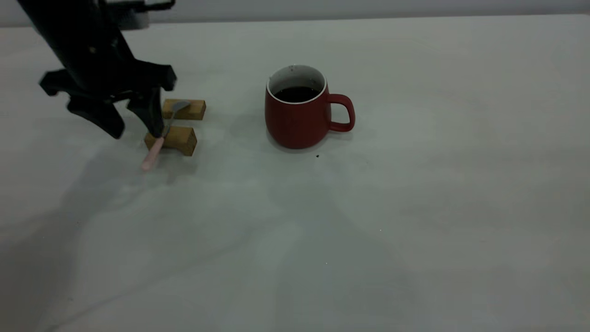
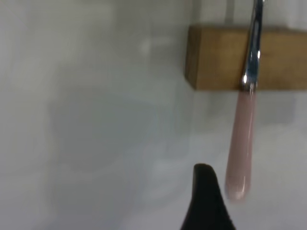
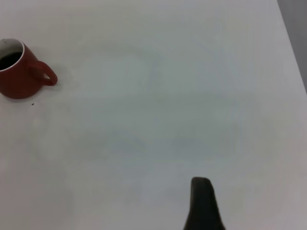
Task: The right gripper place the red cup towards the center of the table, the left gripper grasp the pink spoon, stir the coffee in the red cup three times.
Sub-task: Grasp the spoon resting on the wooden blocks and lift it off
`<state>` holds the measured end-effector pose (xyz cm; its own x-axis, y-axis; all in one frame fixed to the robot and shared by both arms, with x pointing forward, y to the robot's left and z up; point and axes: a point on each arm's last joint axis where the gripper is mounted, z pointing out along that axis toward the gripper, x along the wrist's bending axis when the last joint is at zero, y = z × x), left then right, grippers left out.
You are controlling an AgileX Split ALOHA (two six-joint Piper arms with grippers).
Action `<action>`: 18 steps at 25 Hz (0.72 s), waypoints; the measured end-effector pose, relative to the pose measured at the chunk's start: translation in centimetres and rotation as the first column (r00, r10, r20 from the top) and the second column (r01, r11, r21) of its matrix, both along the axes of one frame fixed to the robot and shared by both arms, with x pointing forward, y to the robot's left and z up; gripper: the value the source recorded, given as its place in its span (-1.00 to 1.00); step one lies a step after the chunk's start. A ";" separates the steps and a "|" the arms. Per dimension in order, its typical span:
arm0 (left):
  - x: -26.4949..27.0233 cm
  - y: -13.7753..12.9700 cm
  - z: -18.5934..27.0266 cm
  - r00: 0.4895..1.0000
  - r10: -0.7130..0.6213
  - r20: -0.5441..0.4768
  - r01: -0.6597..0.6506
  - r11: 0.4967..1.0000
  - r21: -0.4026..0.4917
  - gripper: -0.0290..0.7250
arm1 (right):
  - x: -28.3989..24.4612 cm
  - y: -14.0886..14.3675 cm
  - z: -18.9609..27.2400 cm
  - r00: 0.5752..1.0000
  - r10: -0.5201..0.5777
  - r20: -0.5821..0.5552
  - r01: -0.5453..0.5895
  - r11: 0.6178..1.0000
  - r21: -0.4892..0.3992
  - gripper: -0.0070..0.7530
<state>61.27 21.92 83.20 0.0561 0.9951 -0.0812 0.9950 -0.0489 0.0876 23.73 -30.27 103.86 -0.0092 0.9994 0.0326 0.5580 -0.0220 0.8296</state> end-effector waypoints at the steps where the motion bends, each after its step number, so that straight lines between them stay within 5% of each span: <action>1: 0.3 -0.1 -0.4 1.000 0.002 -0.003 -0.002 1.000 -0.001 0.63 | 0.0 0.0 0.0 1.000 0.000 0.000 0.000 1.000 0.000 0.56; 13: 0.5 -0.2 -4.5 0.995 0.014 -0.094 -0.013 1.000 0.013 0.62 | 0.0 0.0 0.0 1.000 0.000 0.000 0.000 1.000 0.000 0.56; 18: 0.4 -0.2 -5.4 0.994 0.032 -0.102 -0.031 0.999 0.014 0.40 | 0.0 0.0 0.0 1.000 0.000 0.000 0.000 1.000 0.000 0.56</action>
<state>61.71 21.77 77.84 0.0165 0.9972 -0.0729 0.9997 -0.0176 -0.0148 23.73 -30.27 103.86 -0.0092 0.9994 0.0326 0.5580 -0.0220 0.8296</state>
